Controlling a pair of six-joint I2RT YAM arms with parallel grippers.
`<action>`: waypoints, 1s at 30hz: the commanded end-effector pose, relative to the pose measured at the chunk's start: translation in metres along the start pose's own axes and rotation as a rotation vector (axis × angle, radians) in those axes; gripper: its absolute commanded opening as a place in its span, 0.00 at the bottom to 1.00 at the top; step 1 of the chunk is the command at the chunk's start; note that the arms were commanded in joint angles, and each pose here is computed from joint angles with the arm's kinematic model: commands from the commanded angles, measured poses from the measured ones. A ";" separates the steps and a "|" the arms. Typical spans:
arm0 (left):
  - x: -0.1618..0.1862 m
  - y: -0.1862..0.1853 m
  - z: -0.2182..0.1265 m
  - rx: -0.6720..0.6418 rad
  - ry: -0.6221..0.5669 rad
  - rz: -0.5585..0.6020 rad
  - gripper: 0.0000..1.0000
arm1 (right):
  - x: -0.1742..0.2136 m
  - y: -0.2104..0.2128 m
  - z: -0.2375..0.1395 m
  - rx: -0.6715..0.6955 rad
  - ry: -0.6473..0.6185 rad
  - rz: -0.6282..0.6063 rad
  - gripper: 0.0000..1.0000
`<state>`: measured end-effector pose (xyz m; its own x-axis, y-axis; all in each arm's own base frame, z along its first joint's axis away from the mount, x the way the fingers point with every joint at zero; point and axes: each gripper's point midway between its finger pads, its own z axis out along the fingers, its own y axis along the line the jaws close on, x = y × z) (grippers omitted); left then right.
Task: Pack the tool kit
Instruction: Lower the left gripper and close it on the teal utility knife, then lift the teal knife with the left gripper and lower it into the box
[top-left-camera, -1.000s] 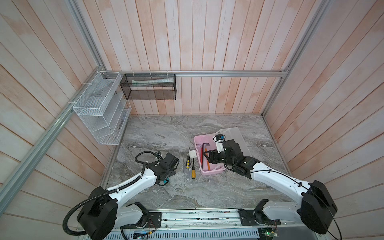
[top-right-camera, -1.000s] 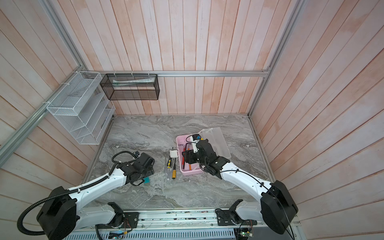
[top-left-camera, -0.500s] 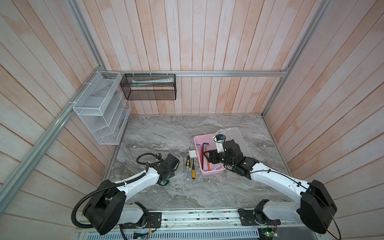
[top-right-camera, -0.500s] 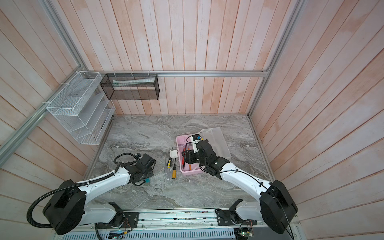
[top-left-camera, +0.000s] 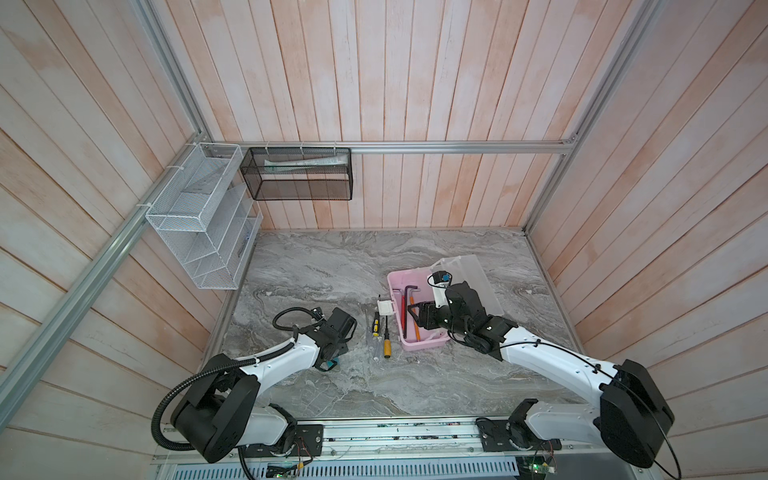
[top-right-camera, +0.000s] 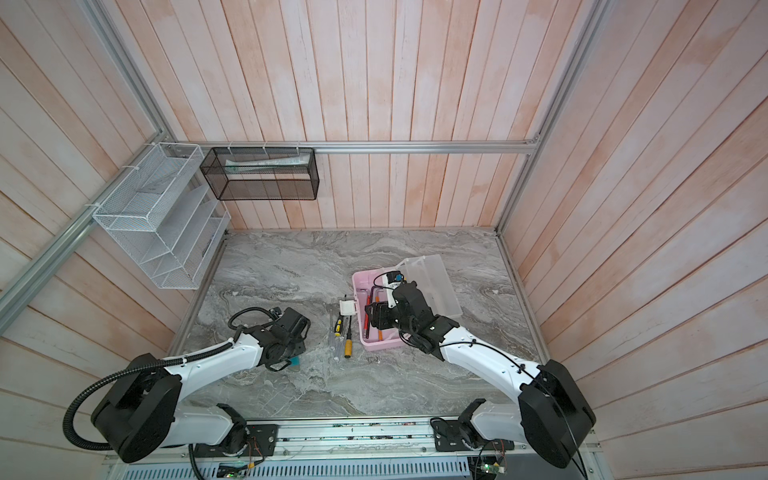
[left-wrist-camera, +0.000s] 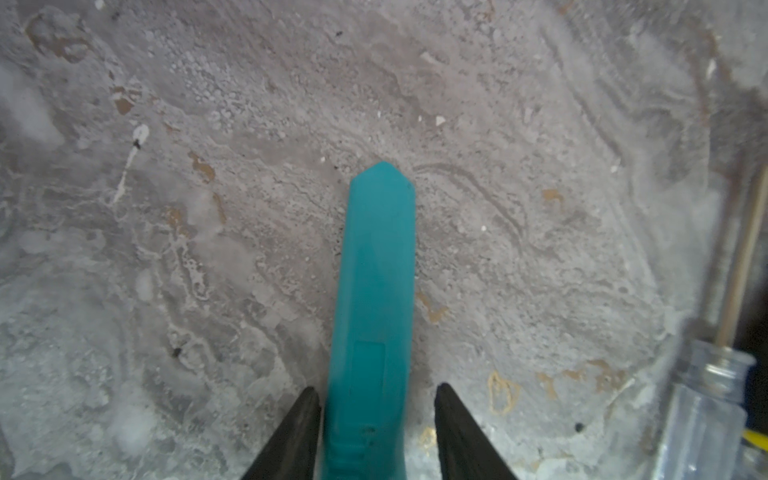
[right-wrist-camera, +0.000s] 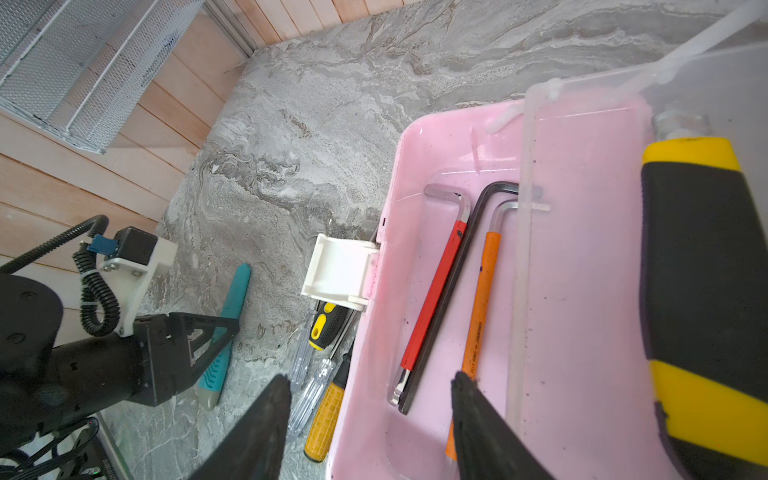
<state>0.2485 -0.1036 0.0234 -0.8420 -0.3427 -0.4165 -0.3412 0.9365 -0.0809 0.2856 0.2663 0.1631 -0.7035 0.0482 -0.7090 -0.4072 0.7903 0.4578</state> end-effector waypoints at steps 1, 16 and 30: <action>0.001 0.002 0.006 -0.009 0.000 0.003 0.46 | 0.001 -0.001 0.002 0.009 -0.008 -0.003 0.61; 0.005 0.001 0.010 -0.002 0.014 0.006 0.33 | 0.007 -0.005 0.007 0.012 0.006 0.005 0.61; -0.007 -0.010 -0.004 0.048 -0.014 0.008 0.29 | 0.003 -0.006 0.007 0.012 -0.003 0.017 0.61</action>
<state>0.2522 -0.1088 0.0210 -0.8457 -0.3316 -0.4181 -0.3217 0.9419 -0.0964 0.2876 0.2678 0.1555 -0.7095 0.0470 -0.7031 -0.4016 0.7929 0.4583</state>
